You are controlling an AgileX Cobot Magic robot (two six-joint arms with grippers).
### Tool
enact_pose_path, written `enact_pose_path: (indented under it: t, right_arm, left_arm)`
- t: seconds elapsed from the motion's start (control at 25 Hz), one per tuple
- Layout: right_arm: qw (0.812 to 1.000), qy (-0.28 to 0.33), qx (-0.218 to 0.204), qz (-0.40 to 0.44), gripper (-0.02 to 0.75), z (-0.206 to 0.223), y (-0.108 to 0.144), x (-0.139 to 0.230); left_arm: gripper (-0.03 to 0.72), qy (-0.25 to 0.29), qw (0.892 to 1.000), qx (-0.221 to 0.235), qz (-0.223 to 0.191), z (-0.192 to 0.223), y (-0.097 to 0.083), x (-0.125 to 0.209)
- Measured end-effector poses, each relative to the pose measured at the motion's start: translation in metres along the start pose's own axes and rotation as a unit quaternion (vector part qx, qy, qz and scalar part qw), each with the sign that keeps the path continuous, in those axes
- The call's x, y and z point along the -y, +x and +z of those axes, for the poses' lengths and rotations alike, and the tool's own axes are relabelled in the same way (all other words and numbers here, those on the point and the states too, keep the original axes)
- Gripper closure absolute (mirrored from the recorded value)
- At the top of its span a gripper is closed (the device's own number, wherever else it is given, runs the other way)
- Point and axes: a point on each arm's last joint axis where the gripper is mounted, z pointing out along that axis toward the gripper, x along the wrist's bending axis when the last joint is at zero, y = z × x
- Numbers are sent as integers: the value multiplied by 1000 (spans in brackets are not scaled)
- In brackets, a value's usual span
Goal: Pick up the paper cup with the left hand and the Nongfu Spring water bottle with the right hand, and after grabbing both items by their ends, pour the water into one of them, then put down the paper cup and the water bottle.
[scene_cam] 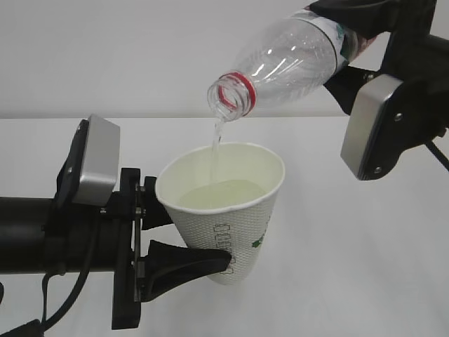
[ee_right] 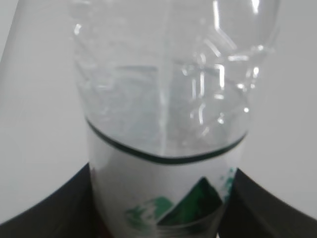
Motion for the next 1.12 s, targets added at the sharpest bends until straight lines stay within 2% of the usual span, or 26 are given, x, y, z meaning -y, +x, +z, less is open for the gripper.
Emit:
enact_pose_path:
  t: [0.48, 1.12]
  right_arm:
    - [999, 1, 0, 34, 288, 0, 0, 0]
    - [991, 2, 1, 137, 288, 0, 0, 0]
  left_arm:
    - [249, 0, 1000, 0, 0, 0, 0, 0]
    - [249, 0, 1000, 0, 0, 0, 0, 0]
